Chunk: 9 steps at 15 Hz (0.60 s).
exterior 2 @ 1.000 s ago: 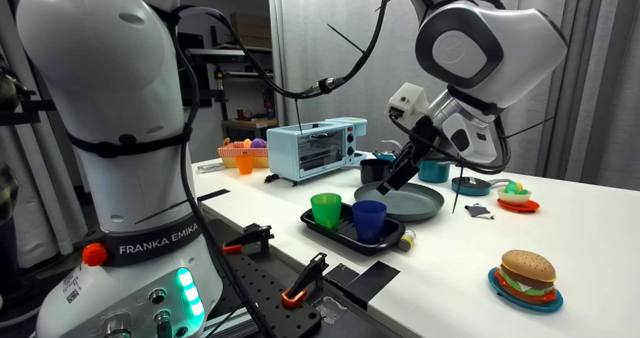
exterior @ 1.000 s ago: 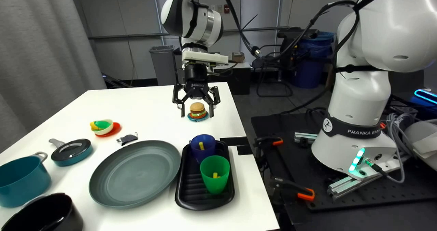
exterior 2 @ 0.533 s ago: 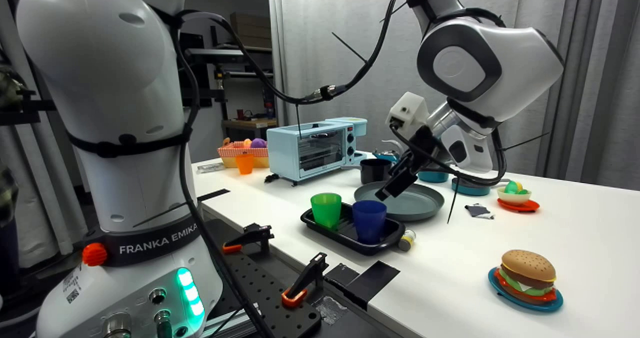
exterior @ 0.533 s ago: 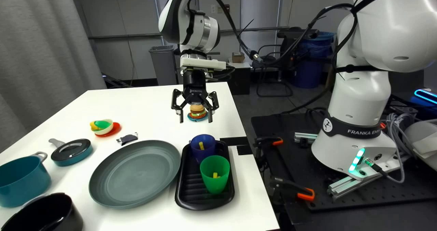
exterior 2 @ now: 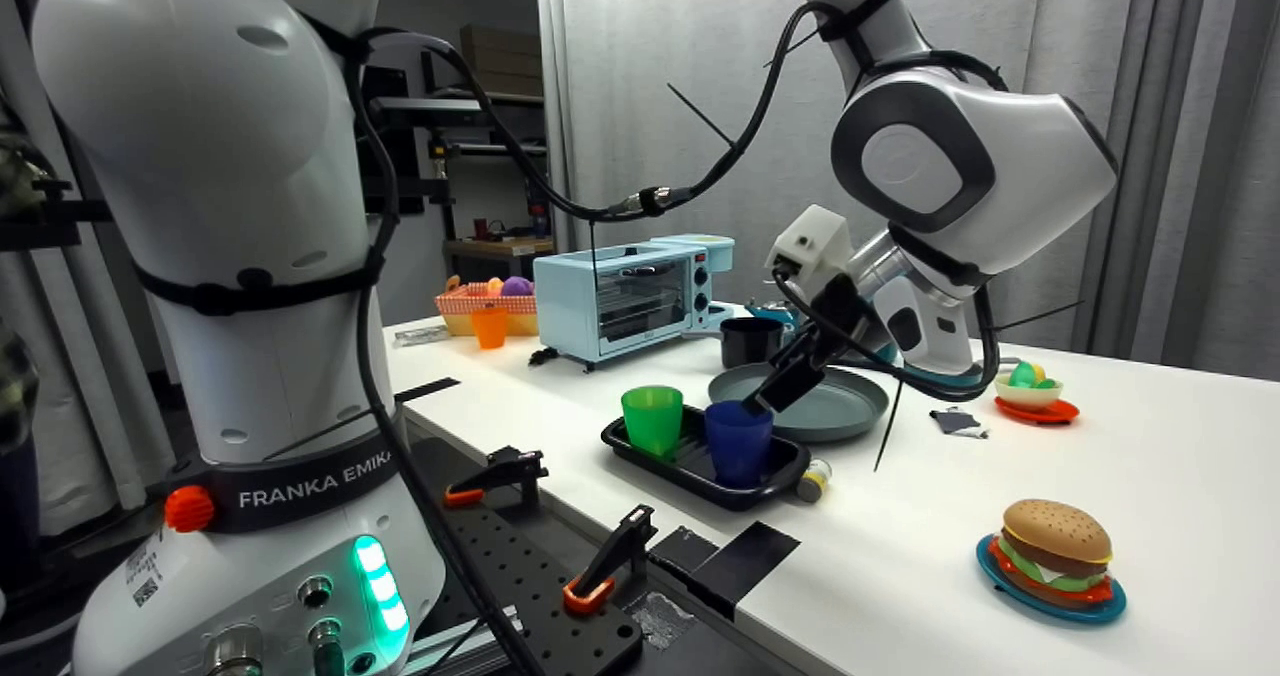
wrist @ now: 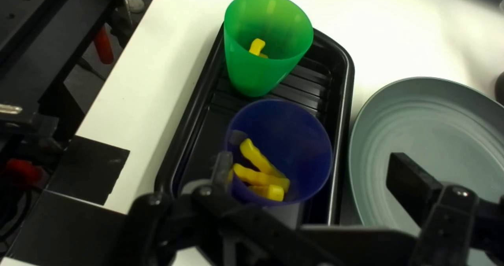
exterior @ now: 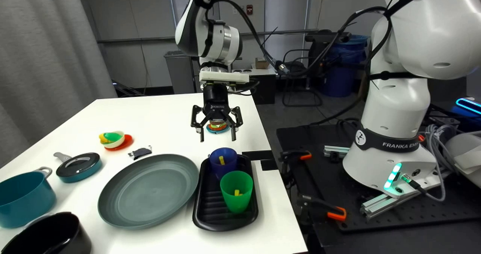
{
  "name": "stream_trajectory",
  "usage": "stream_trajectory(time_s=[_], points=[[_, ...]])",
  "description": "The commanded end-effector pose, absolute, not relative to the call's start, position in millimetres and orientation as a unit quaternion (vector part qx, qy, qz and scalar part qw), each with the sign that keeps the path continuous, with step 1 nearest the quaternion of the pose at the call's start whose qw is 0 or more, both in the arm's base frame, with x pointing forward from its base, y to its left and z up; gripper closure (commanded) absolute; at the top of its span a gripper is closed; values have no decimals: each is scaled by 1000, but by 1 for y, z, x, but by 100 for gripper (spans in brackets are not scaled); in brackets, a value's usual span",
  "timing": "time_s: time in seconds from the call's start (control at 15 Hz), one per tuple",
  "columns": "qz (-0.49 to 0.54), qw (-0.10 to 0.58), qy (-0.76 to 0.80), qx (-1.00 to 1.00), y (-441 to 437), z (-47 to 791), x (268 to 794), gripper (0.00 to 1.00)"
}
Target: Pour the contents of the blue cup onto the plate
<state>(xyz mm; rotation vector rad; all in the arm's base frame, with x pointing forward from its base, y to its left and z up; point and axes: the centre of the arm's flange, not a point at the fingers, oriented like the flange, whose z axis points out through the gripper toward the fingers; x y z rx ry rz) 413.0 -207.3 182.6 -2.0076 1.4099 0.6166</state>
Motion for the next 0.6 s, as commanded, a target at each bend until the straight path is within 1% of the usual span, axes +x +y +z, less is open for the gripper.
stream_trajectory(time_s=[0.0,0.53], points=[[242,322,532,-745,-210,178,415,0],[251,318,534,-742,-206,168,414,0]])
